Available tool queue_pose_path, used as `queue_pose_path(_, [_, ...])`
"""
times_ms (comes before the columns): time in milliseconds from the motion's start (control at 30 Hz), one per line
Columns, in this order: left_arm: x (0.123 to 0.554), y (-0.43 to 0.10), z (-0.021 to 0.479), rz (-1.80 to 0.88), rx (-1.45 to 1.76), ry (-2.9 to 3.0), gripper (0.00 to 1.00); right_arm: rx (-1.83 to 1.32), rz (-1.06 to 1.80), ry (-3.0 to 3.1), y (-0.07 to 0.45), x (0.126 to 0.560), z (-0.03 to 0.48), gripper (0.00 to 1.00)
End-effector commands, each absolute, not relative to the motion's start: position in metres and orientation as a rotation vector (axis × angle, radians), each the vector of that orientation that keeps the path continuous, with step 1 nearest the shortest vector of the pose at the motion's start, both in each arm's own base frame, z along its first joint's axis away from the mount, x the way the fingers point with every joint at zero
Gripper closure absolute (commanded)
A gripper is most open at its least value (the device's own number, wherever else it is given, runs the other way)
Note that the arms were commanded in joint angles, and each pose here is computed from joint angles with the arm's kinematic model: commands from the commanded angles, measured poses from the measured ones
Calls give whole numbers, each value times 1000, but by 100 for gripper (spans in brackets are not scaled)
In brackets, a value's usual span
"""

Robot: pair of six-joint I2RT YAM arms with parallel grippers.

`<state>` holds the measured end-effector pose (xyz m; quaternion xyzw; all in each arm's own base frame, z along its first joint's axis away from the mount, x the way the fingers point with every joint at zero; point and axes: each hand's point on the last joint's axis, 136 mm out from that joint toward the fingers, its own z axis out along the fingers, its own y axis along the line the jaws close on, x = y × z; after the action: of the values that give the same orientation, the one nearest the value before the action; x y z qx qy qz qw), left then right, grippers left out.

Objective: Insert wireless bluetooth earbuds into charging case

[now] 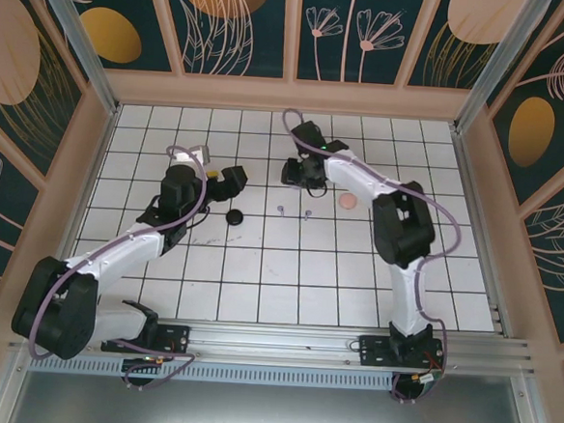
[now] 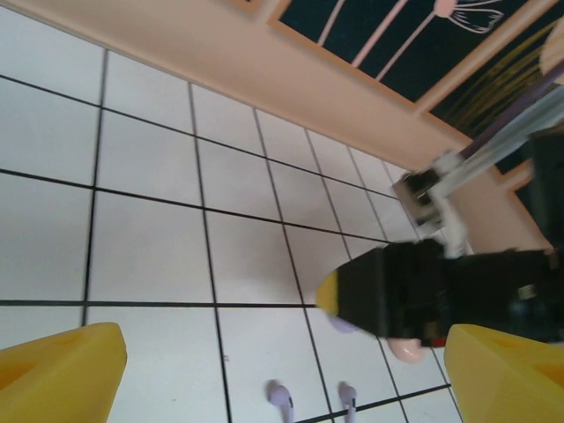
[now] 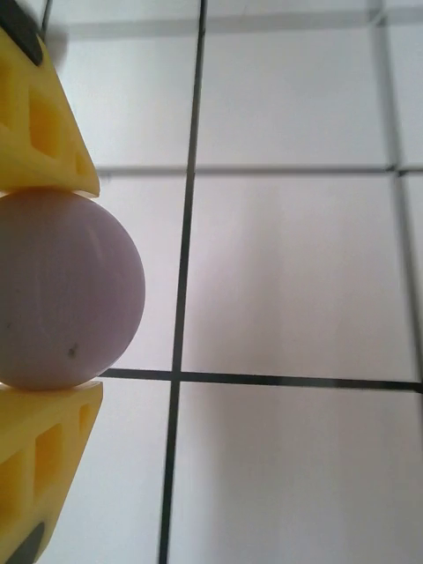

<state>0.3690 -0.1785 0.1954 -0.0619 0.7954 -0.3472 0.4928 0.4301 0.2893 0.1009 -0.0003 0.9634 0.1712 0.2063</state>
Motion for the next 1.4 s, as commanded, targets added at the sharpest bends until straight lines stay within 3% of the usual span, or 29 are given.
queue_pose_path(0, [367, -201, 219, -1002, -62, 1789, 8, 306, 766, 2517, 293, 434, 173, 73])
queue_pose_path(267, [353, -250, 229, -1178, 93, 1664, 8, 765, 1119, 2300, 275, 419, 223, 73])
queue_pose_path(433, [348, -278, 239, -1259, 167, 1605, 12, 899, 1151, 2205, 269, 408, 243, 74])
queue_pose_path(833, [357, -307, 244, -1374, 179, 1542, 24, 916, 1168, 2173, 282, 383, 260, 74])
queue_pose_path(1367, [369, -329, 245, -1421, 193, 1526, 29, 870, 1217, 2174, 292, 373, 268, 74])
